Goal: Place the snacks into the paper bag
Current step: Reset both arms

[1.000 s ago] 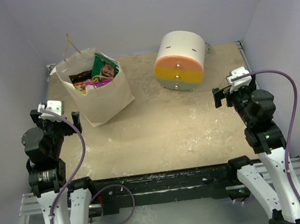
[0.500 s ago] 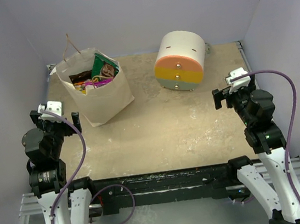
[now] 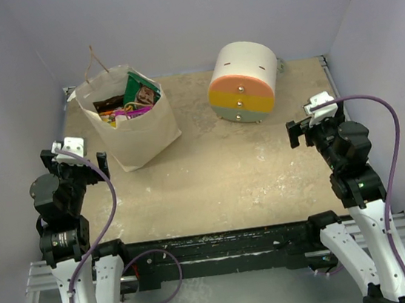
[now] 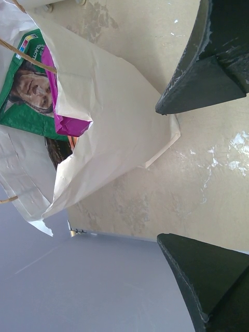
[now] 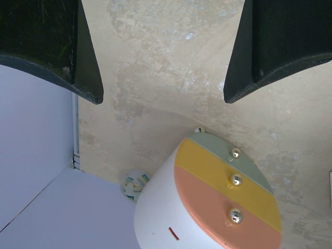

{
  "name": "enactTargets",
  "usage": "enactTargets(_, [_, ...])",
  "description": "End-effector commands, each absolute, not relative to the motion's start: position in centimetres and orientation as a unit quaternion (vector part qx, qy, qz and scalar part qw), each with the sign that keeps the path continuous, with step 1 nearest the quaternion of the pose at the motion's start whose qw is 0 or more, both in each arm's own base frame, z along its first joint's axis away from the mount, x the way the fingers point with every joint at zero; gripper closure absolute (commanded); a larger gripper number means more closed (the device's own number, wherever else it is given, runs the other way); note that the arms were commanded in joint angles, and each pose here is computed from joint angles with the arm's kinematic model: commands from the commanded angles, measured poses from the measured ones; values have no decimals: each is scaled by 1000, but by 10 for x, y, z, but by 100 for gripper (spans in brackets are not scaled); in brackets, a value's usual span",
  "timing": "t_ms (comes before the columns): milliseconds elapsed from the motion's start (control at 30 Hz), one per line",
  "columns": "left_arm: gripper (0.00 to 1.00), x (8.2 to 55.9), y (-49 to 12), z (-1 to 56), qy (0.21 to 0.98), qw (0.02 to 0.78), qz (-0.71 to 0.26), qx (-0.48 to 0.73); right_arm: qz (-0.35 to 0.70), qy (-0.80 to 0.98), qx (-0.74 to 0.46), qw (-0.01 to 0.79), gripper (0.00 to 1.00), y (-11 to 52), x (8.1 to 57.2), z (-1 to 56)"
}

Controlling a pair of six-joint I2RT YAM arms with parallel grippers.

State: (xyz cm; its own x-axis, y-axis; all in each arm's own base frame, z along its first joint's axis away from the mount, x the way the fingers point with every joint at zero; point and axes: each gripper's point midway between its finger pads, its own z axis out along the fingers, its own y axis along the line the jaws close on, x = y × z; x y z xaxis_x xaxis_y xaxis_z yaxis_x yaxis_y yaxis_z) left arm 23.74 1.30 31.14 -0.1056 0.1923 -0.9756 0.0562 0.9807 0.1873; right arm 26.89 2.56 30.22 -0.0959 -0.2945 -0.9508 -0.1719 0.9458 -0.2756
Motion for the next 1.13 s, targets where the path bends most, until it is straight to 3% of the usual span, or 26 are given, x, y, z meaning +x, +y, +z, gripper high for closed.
enactTargets(0, [1,239,17,324,724,682,65,82,-47,720,-161,674,0,27,267,320])
enactTargets(1100, [1,238,20,324,723,683,71,79,-56,719,-149,677,0,22,267,322])
